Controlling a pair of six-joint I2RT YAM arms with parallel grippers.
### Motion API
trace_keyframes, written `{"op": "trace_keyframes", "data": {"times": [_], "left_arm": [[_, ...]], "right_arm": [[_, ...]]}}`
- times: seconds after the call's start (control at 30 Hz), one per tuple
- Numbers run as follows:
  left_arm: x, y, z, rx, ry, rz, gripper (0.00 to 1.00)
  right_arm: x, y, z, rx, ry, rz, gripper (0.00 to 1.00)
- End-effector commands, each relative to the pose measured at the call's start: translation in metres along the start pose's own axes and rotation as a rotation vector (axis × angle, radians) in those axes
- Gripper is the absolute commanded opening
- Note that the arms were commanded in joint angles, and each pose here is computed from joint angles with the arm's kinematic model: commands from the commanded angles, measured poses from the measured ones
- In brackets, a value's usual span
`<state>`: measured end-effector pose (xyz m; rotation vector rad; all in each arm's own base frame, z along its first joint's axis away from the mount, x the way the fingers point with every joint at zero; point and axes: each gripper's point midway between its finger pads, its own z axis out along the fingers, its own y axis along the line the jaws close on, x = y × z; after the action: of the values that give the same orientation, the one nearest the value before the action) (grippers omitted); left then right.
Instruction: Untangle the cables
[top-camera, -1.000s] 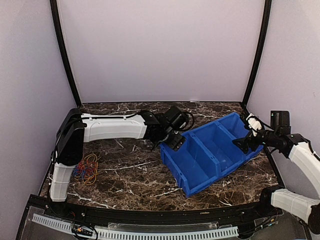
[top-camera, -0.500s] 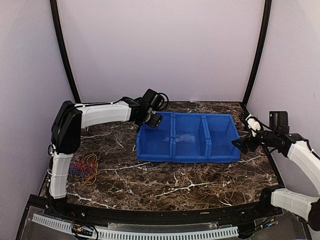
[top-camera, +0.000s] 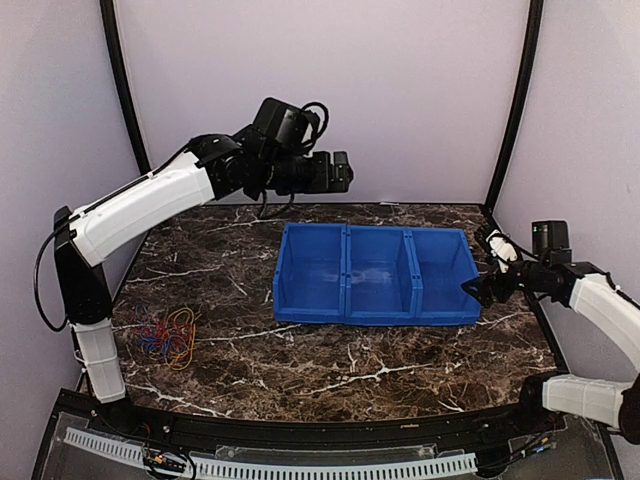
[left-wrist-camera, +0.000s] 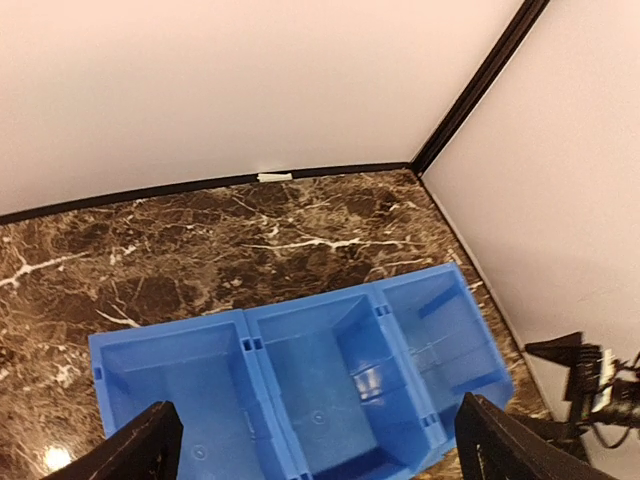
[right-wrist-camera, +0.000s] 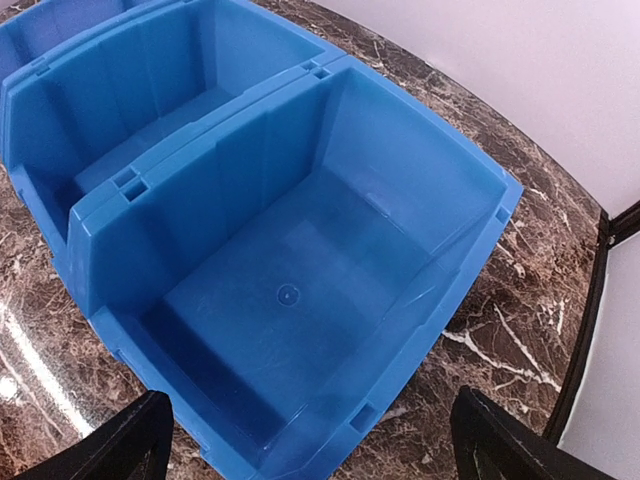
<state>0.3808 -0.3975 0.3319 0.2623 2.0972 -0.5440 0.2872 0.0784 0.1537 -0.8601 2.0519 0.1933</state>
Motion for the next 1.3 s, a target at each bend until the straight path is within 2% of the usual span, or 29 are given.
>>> {"op": "trace_keyframes", "data": {"times": [0.0, 0.1, 0.23, 0.33, 0.47, 0.63, 0.8, 1.0, 1.17, 1.2, 1.23, 1.27], "left_arm": [[-0.007, -0.016, -0.032, 0.092, 0.103, -0.244, 0.99], [-0.023, -0.037, -0.062, 0.222, 0.112, -0.364, 0.99], [-0.041, -0.057, -0.099, 0.390, 0.090, -0.456, 0.99], [-0.063, -0.067, -0.127, 0.492, 0.026, -0.465, 0.99], [-0.073, -0.070, -0.142, 0.536, -0.011, -0.454, 0.99], [-0.071, -0.071, -0.143, 0.559, -0.024, -0.445, 0.99], [-0.079, -0.064, -0.148, 0.539, -0.088, -0.428, 0.99], [-0.077, -0.071, -0.149, 0.583, -0.074, -0.408, 0.99], [-0.071, -0.059, -0.150, 0.515, -0.157, -0.312, 0.99], [-0.050, -0.049, -0.133, 0.470, -0.125, -0.292, 0.99], [-0.049, -0.044, -0.138, 0.470, -0.158, -0.245, 0.99], [-0.020, -0.033, -0.119, 0.441, -0.109, -0.203, 0.99]], "right_arm": [[-0.013, -0.009, 0.001, 0.011, -0.019, -0.011, 0.99], [-0.015, -0.011, 0.002, 0.005, -0.005, -0.001, 0.99], [-0.020, -0.016, 0.006, -0.014, 0.025, 0.014, 0.99], [-0.022, -0.020, 0.008, -0.013, 0.033, 0.018, 0.99], [-0.021, -0.020, 0.011, -0.017, 0.039, 0.025, 0.99], [-0.017, -0.021, 0.010, -0.005, 0.055, 0.014, 0.99], [-0.013, -0.022, 0.007, 0.011, 0.071, 0.006, 0.99], [-0.002, -0.017, 0.007, -0.002, 0.111, -0.009, 0.97], [0.017, -0.009, 0.027, -0.046, 0.181, -0.015, 0.87], [0.019, -0.008, 0.031, -0.060, 0.194, -0.011, 0.84], [0.019, -0.007, 0.036, -0.074, 0.208, -0.008, 0.80], [0.019, -0.005, 0.041, -0.092, 0.221, -0.006, 0.77]]}}
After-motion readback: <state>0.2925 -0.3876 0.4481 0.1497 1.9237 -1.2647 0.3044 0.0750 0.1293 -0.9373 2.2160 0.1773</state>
